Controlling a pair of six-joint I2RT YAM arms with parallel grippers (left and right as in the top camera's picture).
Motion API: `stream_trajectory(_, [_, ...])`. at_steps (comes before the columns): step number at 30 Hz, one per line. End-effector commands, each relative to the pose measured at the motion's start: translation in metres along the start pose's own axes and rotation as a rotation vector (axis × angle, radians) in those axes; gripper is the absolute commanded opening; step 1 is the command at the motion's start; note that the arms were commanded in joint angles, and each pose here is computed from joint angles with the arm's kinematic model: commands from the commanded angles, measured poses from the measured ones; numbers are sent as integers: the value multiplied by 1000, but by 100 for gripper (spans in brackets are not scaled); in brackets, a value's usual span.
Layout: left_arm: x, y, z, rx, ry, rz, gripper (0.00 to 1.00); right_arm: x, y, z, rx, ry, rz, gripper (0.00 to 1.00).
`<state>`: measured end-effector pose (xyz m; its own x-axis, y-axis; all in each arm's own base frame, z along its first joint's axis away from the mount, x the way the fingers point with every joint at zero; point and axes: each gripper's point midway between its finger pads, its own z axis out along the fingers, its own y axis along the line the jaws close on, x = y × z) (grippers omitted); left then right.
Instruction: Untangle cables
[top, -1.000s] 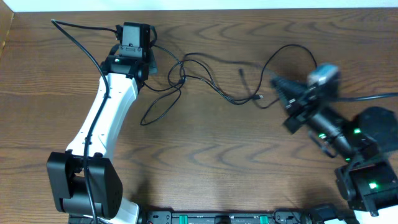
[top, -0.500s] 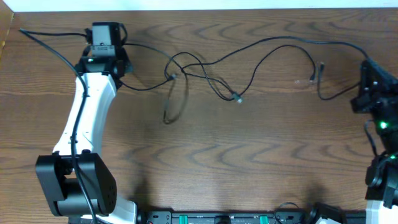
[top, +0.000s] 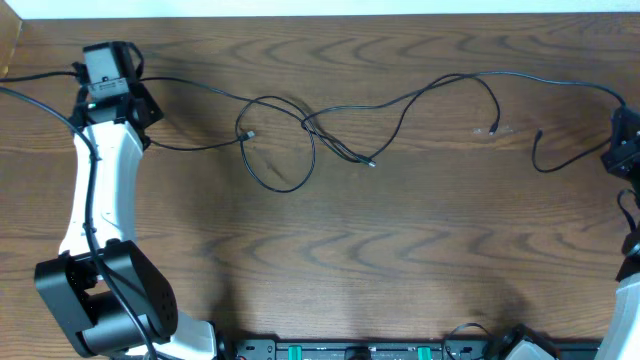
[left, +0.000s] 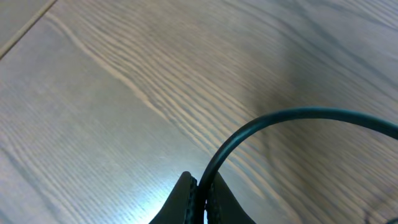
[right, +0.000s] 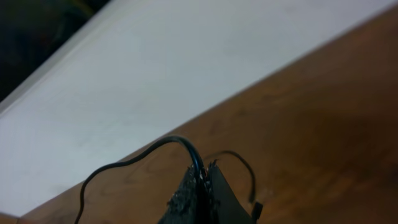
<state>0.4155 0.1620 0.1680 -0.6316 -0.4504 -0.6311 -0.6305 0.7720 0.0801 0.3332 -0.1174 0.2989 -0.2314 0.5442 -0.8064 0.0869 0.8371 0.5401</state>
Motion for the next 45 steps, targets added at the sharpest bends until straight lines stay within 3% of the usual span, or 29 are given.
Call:
stream_trajectory(1, [-6,21,7,-54,-6,-45,8,0,-24,1,50,10,54,1])
stream_trajectory(7, [-9,45,12,-89,-2,-130,8,10,-73,-8,176,41,110,1])
stream_trajectory(21, [-8,51,13,-98,3,-154,8,16,-188,-88,743,-26,235,1])
stream_trajectory(26, [-8,50,13,-93,5,-158,8,22,-191,-93,761,-35,319,1])
stream_trajectory(33, [-3,28,14,32,45,-162,8,28,-184,-80,717,10,292,1])
stream_trajectory(34, [-3,25,14,43,48,-162,8,30,-184,-79,717,17,296,5])
stream_trajectory(35, [-2,23,13,53,51,-161,8,32,-184,-77,711,24,300,20])
stream_trajectory(37, [0,21,13,60,57,-156,8,34,-181,-74,683,38,309,63])
stream_trajectory(39, [1,18,12,63,59,-151,8,35,-170,-66,611,54,307,96])
stream_trajectory(45, [3,4,9,84,59,-124,8,35,-126,-40,343,115,185,99])
